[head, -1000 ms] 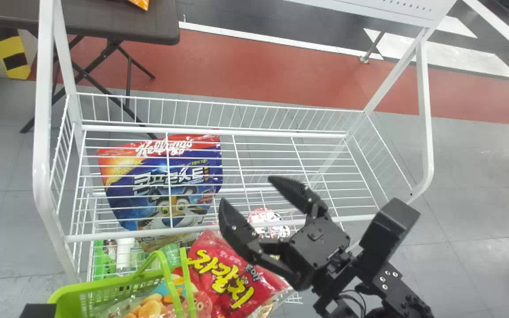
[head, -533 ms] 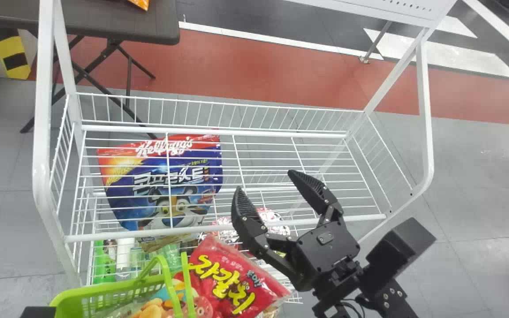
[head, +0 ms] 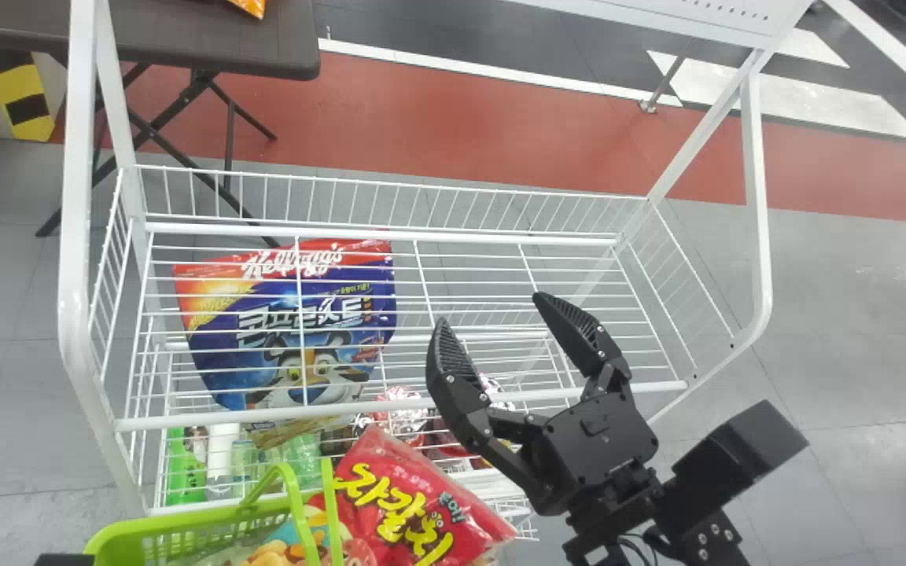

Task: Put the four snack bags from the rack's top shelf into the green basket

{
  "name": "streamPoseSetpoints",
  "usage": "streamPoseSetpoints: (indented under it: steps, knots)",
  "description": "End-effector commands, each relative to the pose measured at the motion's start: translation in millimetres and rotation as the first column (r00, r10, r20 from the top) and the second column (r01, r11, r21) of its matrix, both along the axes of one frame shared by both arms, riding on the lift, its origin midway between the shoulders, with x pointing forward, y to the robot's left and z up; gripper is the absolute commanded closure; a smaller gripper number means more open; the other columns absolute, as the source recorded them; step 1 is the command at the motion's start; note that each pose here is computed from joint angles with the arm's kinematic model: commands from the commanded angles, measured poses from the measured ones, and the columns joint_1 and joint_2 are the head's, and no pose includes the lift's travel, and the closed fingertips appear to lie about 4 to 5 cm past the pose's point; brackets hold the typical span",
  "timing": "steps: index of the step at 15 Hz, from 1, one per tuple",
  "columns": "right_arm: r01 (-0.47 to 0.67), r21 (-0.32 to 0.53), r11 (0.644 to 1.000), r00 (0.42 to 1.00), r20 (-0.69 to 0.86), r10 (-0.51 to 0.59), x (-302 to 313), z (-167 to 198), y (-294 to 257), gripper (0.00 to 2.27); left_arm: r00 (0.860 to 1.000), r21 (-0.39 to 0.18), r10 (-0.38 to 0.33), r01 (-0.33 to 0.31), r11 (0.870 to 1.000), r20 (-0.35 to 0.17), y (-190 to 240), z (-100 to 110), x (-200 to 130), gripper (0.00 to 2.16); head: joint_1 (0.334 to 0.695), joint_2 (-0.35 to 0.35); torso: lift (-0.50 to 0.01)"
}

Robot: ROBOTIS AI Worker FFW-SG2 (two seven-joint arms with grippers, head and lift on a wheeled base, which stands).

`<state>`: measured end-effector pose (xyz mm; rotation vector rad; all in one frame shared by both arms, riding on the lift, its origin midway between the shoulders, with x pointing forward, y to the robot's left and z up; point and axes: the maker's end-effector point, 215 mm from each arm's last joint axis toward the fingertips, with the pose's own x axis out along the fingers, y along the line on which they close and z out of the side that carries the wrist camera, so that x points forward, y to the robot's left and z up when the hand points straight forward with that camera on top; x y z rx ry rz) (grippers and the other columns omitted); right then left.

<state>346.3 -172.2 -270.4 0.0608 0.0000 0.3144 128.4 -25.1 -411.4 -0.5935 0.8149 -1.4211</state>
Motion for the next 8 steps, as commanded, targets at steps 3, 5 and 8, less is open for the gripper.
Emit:
streamPoseSetpoints:
  steps: [3,5,8]
  knots:
    - [0.006,-0.001,1.0,1.0,0.011,-0.006,-1.3,3.4,-2.0,0.04,1.0,0.0,-0.002,0.002,1.0,-0.004,0.3,-0.1,-1.1,1.76,0.695,-0.35,0.0]
    - [0.007,-0.001,1.0,1.0,0.012,-0.007,-1.9,4.1,-2.7,0.04,1.0,0.001,-0.003,0.003,1.0,-0.004,0.7,-0.4,-1.3,1.76,0.695,-0.35,0.0]
    - [0.009,0.0,1.0,1.0,0.017,-0.009,-1.8,5.9,-3.1,0.04,1.0,0.002,-0.003,0.003,1.0,-0.007,0.7,-0.7,-1.7,1.76,0.695,-0.35,0.0]
